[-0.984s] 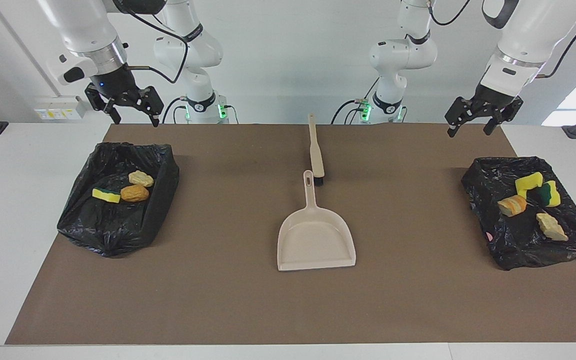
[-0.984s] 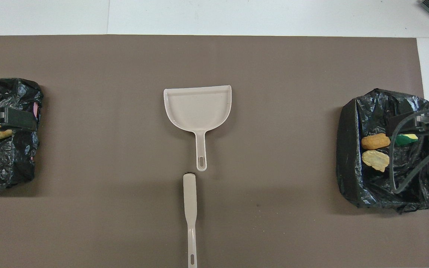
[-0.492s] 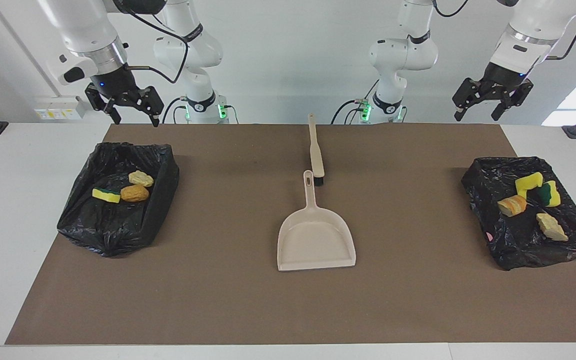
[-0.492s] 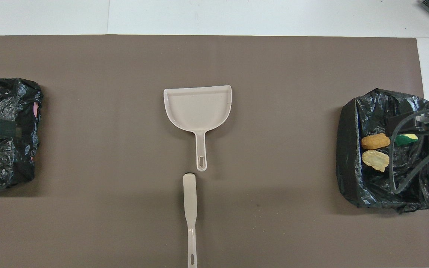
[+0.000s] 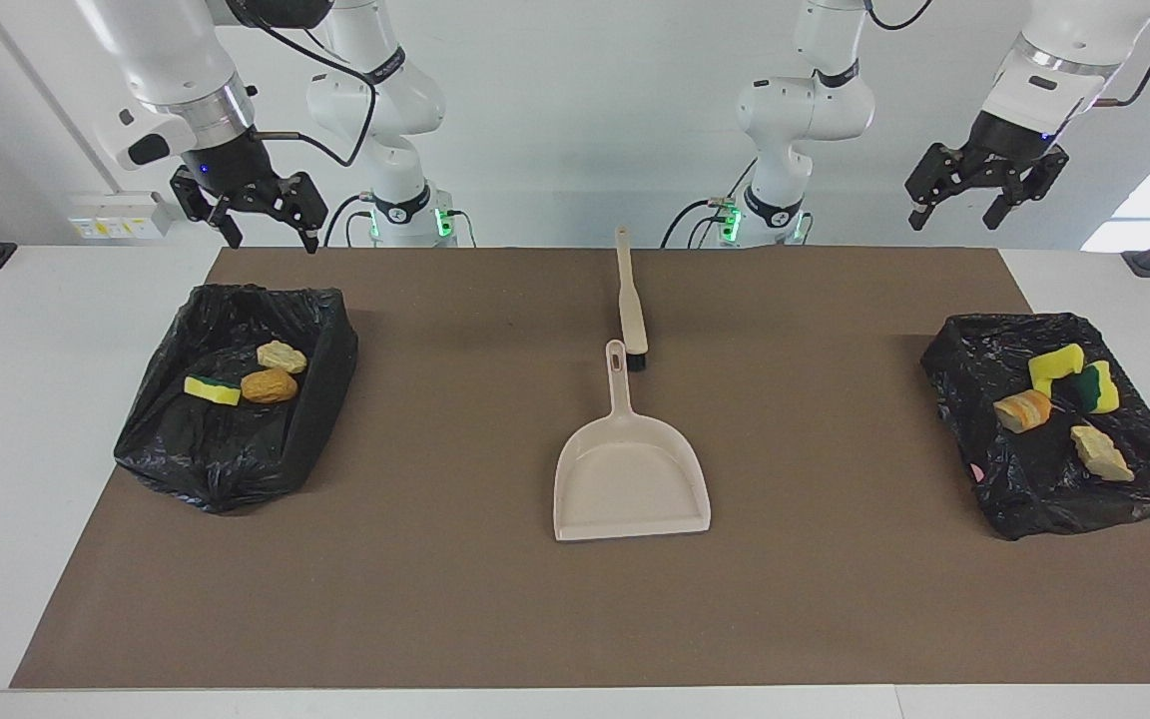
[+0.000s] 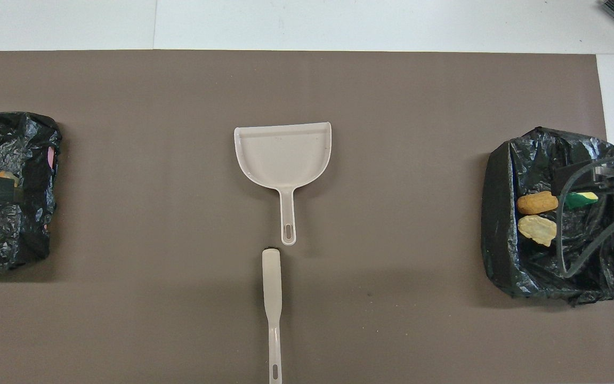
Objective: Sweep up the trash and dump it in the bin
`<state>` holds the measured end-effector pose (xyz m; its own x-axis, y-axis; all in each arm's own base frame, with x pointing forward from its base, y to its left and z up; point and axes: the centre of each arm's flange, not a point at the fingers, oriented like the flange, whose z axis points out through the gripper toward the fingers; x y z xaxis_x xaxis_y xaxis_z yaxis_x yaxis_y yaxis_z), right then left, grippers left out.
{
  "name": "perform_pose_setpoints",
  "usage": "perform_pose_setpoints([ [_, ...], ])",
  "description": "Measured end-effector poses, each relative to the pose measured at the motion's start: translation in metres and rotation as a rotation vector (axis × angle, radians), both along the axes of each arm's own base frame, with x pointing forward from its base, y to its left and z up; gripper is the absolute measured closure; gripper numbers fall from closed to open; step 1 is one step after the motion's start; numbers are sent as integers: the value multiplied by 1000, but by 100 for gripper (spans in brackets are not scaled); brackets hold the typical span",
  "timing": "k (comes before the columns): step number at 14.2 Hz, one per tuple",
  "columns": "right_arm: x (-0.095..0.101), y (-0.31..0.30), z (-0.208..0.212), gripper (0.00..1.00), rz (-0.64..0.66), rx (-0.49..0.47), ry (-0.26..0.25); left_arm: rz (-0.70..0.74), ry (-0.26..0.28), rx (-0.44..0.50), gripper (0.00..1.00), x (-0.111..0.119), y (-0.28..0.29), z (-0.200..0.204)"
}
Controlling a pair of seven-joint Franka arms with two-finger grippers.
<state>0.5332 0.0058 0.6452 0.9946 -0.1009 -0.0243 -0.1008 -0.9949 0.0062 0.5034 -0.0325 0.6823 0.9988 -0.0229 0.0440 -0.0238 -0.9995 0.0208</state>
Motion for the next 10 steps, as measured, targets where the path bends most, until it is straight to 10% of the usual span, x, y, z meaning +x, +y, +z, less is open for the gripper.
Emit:
perform_pose_setpoints([
  [10,0,0,0,0,1,0,0,12,-3,3,0,-6,5,4],
])
